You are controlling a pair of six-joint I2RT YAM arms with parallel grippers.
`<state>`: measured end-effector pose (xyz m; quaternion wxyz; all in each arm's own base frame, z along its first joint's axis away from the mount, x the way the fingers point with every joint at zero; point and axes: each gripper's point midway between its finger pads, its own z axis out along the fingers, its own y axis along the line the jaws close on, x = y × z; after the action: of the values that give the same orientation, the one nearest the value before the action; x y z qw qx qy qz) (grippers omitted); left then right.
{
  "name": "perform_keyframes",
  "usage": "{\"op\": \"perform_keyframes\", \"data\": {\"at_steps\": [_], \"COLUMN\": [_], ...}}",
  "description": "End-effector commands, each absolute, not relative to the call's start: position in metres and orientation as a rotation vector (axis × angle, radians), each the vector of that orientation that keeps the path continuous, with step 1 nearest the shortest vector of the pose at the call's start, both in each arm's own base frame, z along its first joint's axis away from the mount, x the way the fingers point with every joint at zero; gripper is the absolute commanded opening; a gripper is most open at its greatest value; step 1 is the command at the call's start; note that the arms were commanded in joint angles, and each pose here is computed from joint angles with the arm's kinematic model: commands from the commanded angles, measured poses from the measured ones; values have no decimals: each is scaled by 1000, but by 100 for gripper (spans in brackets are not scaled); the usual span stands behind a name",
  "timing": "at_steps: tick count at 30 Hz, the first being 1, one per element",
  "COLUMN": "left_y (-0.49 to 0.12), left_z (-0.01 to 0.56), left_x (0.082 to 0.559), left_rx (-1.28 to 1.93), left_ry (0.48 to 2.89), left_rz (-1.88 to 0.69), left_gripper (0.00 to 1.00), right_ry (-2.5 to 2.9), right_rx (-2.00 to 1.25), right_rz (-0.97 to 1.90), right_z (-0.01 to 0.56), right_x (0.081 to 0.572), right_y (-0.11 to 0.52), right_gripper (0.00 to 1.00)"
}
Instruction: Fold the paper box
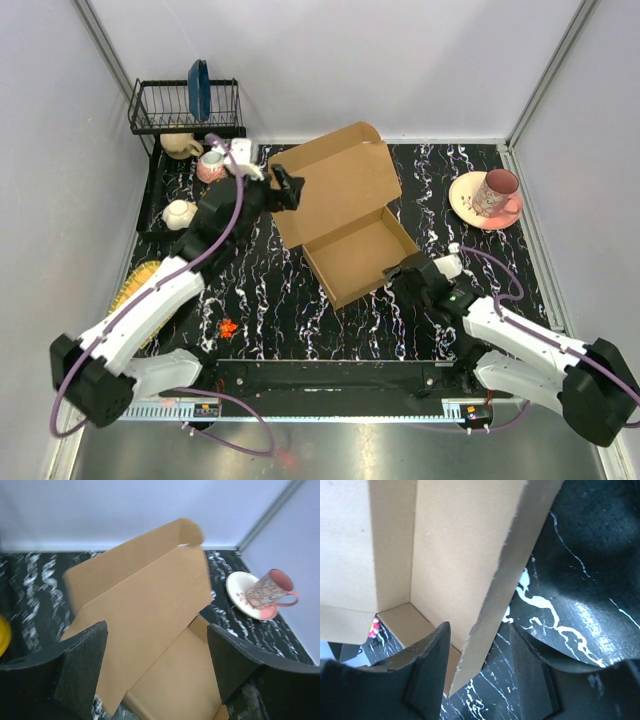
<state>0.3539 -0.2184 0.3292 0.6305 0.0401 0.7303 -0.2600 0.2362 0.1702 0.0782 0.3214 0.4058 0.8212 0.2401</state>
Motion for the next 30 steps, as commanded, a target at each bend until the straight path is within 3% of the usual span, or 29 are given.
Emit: {"op": "perform_keyframes", "data": {"at_steps": [1,4,7,18,21,25,30], "left_y": [-150,-103,-84,-63,-51,-38,-33], "left_z": [277,215,172,118,101,83,76], "left_x": [321,299,279,266,274,289,303], "left_rx": [-120,-301,-472,-1073,-1164,-1261,-1274], "left_ry": [1813,1962,2025,1792,1746,1690,1649], "left_rz": [-368,-139,-84,-425,-461,-550,-585], "left_gripper": [83,82,83,87,83,68,70], "right_ry": [2089,2077,2087,1988,1961,1946,1936], "right_rx": [953,869,767,543,524,513,479], "right_rz": [662,698,708,813,822,814,799], "right_z": [124,144,159,212,219,224,231], "right_x": [245,244,241,232,230,232,233], "right_y": [170,172,174,175,172,171,170], "right_gripper": [58,60,64,66,66,64,64]}}
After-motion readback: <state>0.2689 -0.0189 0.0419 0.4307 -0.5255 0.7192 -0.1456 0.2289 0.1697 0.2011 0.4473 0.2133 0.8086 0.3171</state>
